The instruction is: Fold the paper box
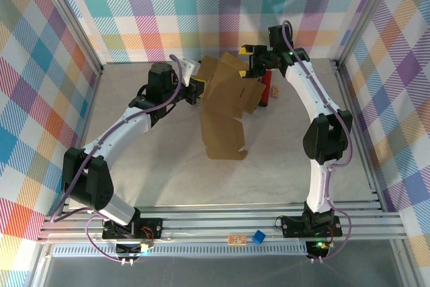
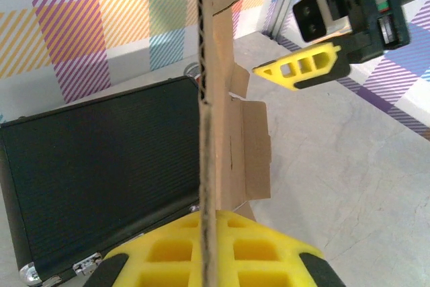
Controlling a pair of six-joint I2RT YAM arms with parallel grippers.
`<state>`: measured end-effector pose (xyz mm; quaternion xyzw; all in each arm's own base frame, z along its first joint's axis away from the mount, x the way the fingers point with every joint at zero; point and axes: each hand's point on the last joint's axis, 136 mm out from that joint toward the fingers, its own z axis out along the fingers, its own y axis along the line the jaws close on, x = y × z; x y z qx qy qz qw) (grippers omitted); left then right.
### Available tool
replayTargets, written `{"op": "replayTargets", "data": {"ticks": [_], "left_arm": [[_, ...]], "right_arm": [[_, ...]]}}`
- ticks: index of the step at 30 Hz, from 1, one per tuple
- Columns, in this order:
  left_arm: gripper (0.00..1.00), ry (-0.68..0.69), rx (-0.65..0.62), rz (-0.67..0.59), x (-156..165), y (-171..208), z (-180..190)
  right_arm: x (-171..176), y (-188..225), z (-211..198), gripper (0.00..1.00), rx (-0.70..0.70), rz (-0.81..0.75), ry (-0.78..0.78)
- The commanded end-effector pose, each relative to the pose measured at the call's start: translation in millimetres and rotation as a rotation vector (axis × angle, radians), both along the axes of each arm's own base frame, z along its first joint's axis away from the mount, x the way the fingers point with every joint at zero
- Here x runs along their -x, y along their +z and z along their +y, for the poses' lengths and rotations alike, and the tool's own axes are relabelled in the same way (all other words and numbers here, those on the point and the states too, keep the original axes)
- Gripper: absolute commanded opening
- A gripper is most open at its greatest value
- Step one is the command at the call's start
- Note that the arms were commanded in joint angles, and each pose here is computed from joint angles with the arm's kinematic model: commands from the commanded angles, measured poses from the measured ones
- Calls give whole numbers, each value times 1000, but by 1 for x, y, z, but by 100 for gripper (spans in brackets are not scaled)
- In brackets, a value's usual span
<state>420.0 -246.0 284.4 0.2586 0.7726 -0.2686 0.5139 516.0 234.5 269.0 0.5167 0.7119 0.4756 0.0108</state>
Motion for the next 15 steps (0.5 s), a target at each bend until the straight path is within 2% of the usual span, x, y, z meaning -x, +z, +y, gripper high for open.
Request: {"op": "replayTargets", "data": {"ticks": [1,7,15], "left_arm": [[0,-24,-8,-56,5,12,-4],[0,-25,-20,-54,4,7,-4],[0,-19,-26,-55,1,4,-4]], "right_arm": [[-6,6,7,60,-101,7,25],[-16,-3,1,53,-138,20,4],[-11,-23,6,48,-180,80,13]]}}
